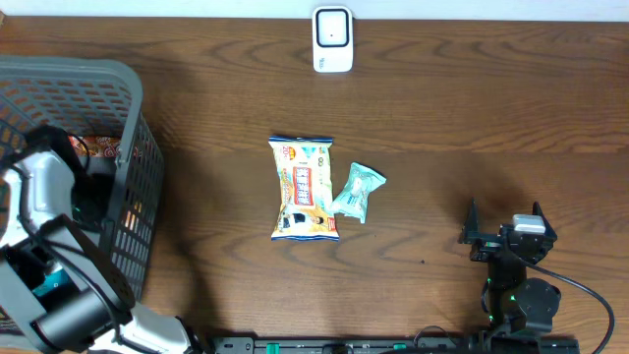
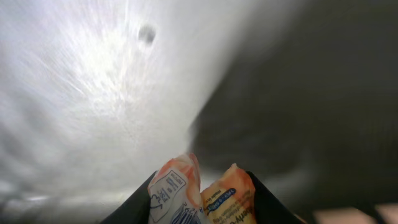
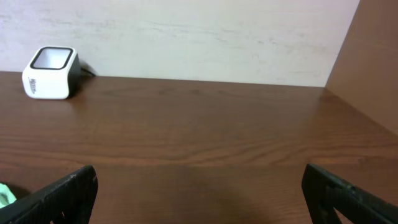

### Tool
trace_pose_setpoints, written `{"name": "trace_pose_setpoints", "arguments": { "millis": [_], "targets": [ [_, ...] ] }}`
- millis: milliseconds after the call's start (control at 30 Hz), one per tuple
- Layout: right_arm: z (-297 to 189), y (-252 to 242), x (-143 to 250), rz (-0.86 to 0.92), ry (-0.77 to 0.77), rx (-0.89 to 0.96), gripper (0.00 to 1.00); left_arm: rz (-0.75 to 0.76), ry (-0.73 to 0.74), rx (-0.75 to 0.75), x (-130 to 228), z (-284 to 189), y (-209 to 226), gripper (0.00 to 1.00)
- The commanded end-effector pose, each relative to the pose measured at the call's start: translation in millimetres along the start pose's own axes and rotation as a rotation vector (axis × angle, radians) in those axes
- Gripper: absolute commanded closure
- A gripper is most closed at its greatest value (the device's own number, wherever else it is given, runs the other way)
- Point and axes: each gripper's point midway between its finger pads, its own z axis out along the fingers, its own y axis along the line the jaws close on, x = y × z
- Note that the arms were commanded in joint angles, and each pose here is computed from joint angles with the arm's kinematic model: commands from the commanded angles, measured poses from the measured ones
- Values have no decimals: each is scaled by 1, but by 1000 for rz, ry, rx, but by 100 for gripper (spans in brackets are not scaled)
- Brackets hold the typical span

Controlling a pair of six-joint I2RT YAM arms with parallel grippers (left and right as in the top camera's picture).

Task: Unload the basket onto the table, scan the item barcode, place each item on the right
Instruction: 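Lift the orange box out of the basket toward table center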

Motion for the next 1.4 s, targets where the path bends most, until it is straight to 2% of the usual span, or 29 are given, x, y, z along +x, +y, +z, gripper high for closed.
{"name": "trace_pose_setpoints", "arguments": {
  "millis": [0,100,233,367,467,567,667,833,1033,1367],
  "targets": [
    [0,0,1,-13,1,0,1,54,-229,104,-32,-80,-15,66],
    [0,0,1,-13,1,0,1,63,-370,222,-38,-146,-23,66],
    [0,0,1,-13,1,0,1,70,-514,377,-27,-217,-24,66],
    [0,0,1,-13,1,0,1,145,-533,597,18,-268,-26,66],
    [0,0,1,-13,1,0,1,238,-527,704,53,-289,-32,66],
    [0,0,1,-13,1,0,1,387,-532,769,93,-302,-43,66],
    [0,0,1,-13,1,0,1,691,-513,815,153,-304,-70,67],
    [0,0,1,-13,1,0,1,840,-506,630,182,-263,-81,66],
    [0,0,1,-13,1,0,1,967,-408,409,206,-202,-94,66],
    [0,0,1,-13,1,0,1,1011,-263,157,209,-118,-120,68]
  ]
}}
